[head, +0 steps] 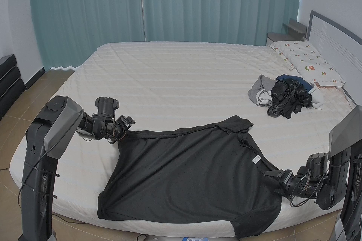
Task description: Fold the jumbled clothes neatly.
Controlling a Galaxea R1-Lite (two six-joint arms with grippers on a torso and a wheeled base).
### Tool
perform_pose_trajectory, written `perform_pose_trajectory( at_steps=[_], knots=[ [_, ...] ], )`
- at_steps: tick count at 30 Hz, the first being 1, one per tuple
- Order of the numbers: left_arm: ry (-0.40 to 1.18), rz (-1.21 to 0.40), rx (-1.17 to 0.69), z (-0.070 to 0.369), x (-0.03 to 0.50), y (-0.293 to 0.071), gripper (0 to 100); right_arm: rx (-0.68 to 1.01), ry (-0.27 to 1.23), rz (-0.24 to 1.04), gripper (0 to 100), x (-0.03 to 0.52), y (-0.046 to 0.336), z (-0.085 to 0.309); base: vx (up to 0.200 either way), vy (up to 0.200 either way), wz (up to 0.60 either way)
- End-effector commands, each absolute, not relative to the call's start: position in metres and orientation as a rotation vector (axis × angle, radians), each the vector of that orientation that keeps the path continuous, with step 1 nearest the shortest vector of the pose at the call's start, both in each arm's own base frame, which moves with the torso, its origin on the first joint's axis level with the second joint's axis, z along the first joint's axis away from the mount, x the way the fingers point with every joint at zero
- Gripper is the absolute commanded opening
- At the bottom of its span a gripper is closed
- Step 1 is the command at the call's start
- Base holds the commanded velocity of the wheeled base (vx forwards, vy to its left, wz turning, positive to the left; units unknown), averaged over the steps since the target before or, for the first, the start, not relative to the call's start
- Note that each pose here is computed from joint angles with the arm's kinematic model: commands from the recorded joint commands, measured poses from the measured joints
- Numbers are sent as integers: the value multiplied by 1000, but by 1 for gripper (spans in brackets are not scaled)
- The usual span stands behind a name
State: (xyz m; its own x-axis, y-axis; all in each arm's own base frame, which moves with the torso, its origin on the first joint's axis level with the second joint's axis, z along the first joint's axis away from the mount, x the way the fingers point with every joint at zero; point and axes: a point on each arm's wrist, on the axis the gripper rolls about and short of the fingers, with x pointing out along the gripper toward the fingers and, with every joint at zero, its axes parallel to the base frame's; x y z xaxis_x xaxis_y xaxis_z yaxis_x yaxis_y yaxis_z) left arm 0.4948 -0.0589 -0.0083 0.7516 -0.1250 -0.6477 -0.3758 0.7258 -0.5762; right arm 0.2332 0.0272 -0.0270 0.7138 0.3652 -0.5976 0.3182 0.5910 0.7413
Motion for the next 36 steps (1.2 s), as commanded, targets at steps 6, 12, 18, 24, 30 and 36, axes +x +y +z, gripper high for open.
perform_pose_trajectory(
  at_steps=[6, 12, 18, 24, 30, 36],
  knots=[
    [717, 154, -753, -15, 500, -64, 100, 963, 805, 41, 100, 233, 29, -27, 0, 0, 0],
    [697, 190, -747, -16, 501, -62, 100, 963, 807, 40, 100, 233, 29, -27, 0, 0, 0],
    [706, 198, -736, -22, 501, -61, 0, 961, 806, 43, 100, 234, 29, -27, 0, 0, 0],
    [676, 216, -735, -21, 506, -60, 0, 961, 808, 40, 100, 233, 29, -27, 0, 0, 0],
    [588, 273, -742, -10, 517, -48, 0, 957, 814, 45, 100, 233, 31, -28, 0, 0, 0],
    [533, 322, -737, -19, 529, -44, 0, 957, 813, 46, 100, 233, 31, -28, 0, 0, 0]
  ],
)
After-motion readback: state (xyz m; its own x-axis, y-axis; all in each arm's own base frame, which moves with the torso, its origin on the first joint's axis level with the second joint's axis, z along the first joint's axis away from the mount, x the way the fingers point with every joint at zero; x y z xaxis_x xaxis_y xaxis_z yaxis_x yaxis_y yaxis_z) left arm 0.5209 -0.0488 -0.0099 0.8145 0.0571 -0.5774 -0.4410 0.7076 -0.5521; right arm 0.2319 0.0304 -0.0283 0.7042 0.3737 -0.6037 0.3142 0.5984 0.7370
